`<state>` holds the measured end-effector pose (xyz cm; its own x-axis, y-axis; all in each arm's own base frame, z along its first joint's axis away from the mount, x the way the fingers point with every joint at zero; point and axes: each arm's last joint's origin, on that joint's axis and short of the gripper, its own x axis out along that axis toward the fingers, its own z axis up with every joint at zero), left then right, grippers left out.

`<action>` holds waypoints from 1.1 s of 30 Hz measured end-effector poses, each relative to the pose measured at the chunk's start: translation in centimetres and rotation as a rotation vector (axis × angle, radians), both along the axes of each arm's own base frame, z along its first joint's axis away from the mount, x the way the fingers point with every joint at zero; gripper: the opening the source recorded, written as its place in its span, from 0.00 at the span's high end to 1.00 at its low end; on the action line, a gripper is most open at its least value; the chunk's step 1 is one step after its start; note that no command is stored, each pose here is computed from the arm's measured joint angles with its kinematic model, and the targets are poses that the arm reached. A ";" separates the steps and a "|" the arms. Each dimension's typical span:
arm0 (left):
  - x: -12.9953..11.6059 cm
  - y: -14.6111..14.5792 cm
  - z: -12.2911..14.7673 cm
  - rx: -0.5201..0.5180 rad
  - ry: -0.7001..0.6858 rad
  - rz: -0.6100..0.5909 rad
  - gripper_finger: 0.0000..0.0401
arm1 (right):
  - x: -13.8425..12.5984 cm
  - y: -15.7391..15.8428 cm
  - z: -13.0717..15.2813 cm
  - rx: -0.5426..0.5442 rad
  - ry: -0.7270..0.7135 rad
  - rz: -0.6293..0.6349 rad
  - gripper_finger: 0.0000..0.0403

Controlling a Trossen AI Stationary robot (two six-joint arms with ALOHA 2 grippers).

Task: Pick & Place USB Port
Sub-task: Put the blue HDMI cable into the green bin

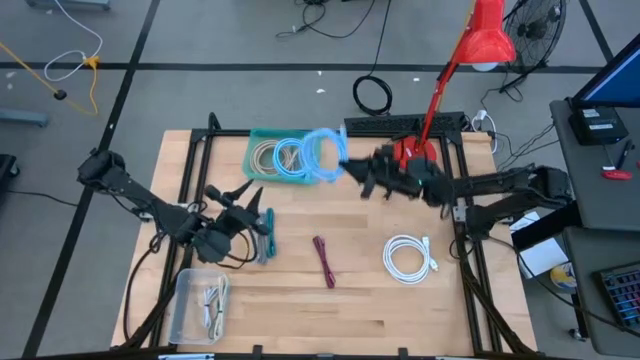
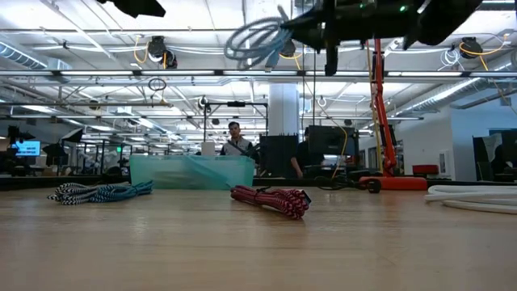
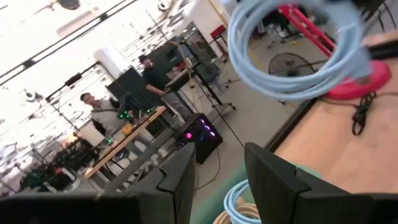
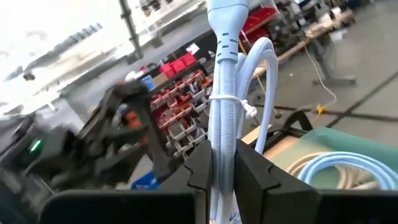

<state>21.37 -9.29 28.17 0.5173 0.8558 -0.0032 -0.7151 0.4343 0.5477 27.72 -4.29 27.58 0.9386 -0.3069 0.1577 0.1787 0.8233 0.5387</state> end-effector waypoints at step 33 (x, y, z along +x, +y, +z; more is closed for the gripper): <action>-18.0 8.9 3.2 -0.745 -0.312 -1.035 0.97 | 13.3 -0.3 1.4 -0.085 0.146 0.594 0.91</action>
